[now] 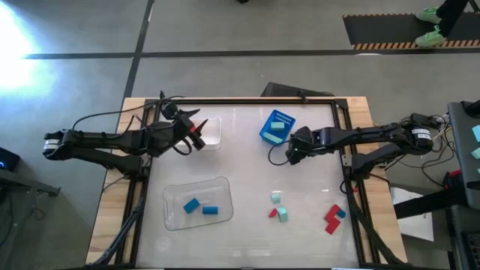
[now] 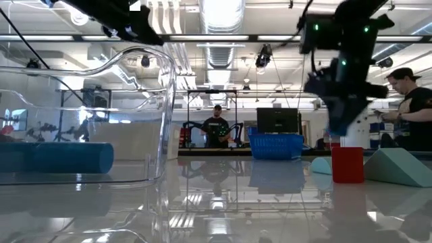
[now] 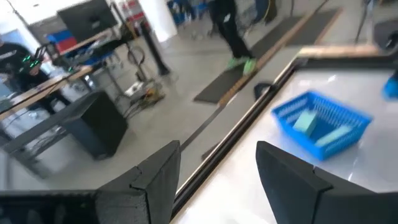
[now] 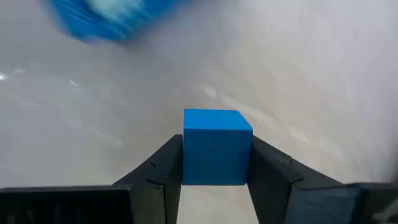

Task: Sort & place blocks by color
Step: Put the blue block into the transparent bin

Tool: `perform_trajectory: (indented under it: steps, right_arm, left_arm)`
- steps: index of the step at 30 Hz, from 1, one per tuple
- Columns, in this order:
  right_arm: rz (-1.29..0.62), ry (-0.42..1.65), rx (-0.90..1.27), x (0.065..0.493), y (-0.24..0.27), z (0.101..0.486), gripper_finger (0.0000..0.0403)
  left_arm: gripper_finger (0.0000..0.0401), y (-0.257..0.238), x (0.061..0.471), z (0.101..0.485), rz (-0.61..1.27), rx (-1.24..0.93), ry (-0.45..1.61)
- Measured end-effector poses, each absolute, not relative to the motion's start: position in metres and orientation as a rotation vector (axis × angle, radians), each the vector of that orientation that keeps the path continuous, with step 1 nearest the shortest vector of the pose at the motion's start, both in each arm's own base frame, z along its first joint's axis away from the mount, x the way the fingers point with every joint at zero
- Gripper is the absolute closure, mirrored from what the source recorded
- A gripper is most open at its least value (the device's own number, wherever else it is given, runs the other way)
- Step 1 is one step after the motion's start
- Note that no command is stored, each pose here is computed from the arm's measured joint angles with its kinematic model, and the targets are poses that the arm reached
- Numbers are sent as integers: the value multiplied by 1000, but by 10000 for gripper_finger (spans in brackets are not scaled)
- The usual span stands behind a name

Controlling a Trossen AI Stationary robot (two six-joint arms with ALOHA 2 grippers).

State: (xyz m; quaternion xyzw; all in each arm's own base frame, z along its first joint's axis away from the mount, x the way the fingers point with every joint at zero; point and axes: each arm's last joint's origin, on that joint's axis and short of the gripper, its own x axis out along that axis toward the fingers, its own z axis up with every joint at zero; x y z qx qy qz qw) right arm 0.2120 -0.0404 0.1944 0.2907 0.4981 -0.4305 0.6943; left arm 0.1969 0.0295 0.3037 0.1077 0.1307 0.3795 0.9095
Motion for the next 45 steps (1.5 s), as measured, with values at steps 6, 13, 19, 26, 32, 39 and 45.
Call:
perform_trajectory:
  steps: [6, 13, 19, 26, 32, 39, 45]
  right_arm:
    - [-710, 814, 451, 234, -30, 217, 276]
    - [-386, 540, 199, 261, -16, 239, 276]
    - [-13, 290, 26, 280, -8, 258, 276]
    - [261, 39, -142, 287, 0, 273, 276]
    - [264, -19, -175, 286, 0, 271, 276]
    - [266, -8, -193, 285, 0, 266, 276]
    - [283, 38, -388, 284, 1, 258, 276]
  left_arm:
    - [207, 15, 200, 307, 683, 148, 201]
    - [207, -7, 208, 305, 525, 26, 130]
    - [207, -27, 226, 304, 392, 3, 50]
    - [207, -41, 251, 295, 310, -10, -20]
    - [207, -49, 272, 290, 247, 14, -131]
    - [207, -55, 292, 289, 207, 86, -138]
    - [189, -55, 299, 293, 191, -100, -160]
